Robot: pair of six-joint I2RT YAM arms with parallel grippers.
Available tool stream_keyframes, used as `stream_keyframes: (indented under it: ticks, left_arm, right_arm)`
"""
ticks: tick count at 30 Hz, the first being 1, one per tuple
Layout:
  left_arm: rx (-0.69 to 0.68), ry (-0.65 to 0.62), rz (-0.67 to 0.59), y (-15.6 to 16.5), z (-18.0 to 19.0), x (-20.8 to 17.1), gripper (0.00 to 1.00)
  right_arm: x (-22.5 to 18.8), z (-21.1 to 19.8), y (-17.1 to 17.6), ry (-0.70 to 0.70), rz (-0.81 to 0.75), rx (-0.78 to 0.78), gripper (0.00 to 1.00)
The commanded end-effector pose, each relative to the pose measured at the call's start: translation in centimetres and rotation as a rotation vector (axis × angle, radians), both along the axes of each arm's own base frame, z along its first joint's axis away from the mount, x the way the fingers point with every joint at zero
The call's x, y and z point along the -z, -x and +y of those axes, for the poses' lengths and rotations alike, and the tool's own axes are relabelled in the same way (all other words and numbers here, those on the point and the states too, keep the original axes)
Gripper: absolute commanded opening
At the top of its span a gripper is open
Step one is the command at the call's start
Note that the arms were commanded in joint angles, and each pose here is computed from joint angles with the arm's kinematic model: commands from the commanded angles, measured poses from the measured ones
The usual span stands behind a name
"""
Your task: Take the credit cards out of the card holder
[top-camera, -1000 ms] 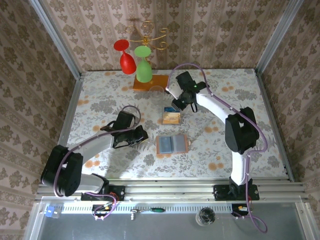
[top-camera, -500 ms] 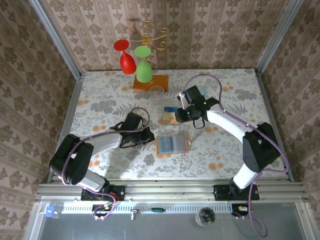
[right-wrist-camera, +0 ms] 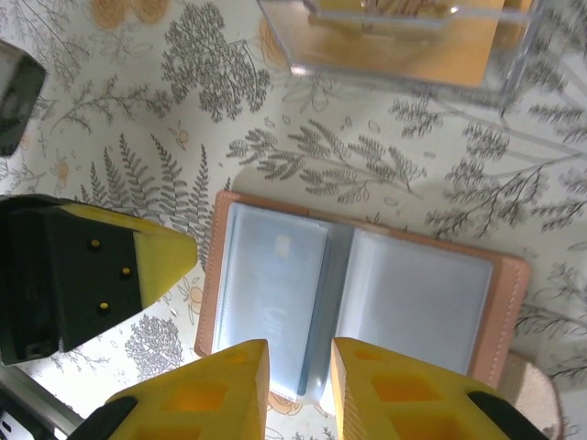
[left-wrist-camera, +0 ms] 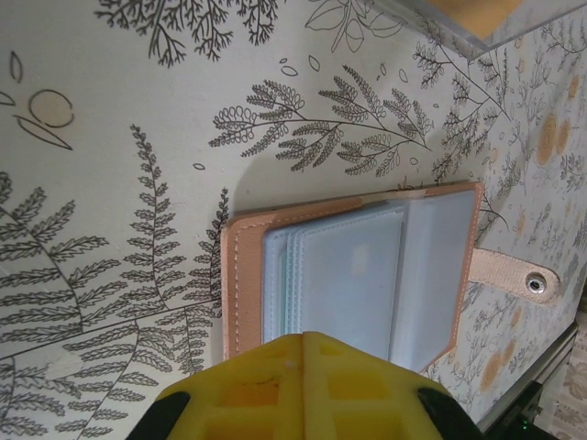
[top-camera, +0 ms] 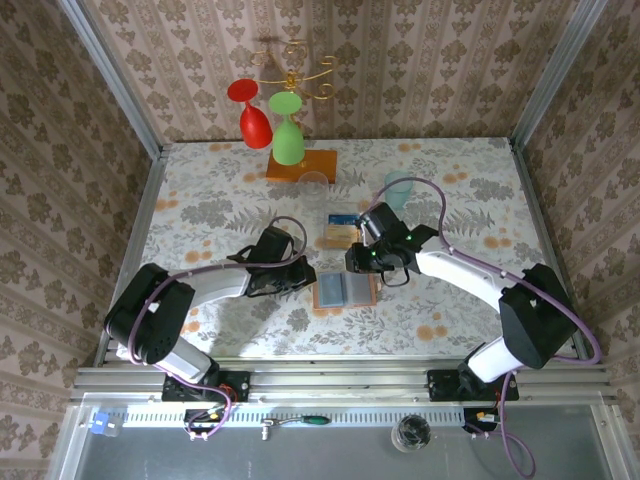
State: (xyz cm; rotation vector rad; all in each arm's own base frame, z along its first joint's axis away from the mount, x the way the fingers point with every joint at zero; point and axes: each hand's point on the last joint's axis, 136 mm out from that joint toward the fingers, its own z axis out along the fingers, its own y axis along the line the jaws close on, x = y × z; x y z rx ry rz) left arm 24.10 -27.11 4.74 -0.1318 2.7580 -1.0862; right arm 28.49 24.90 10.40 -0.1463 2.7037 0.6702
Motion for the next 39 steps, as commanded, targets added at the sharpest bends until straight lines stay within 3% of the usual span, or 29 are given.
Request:
stream_keyframes:
  ticks: [1,11,39]
  left_arm:
    - [-0.014,-0.003,-0.004,0.4,0.2,-0.1,0.07]
    - [-0.019,-0.045,-0.015,1.4,0.2,-0.3,0.06]
    - [-0.005,-0.113,0.026,2.4,0.3,2.4,0.02]
  right_arm:
    - [-0.2,1.3,1.3,-0.073,0.023,0.022,0.24]
    - [2.7,3.6,3.3,-0.100,0.100,-0.029,0.23]
    - [5.5,4.9,2.8,-0.074,0.206,-0.024,0.34]
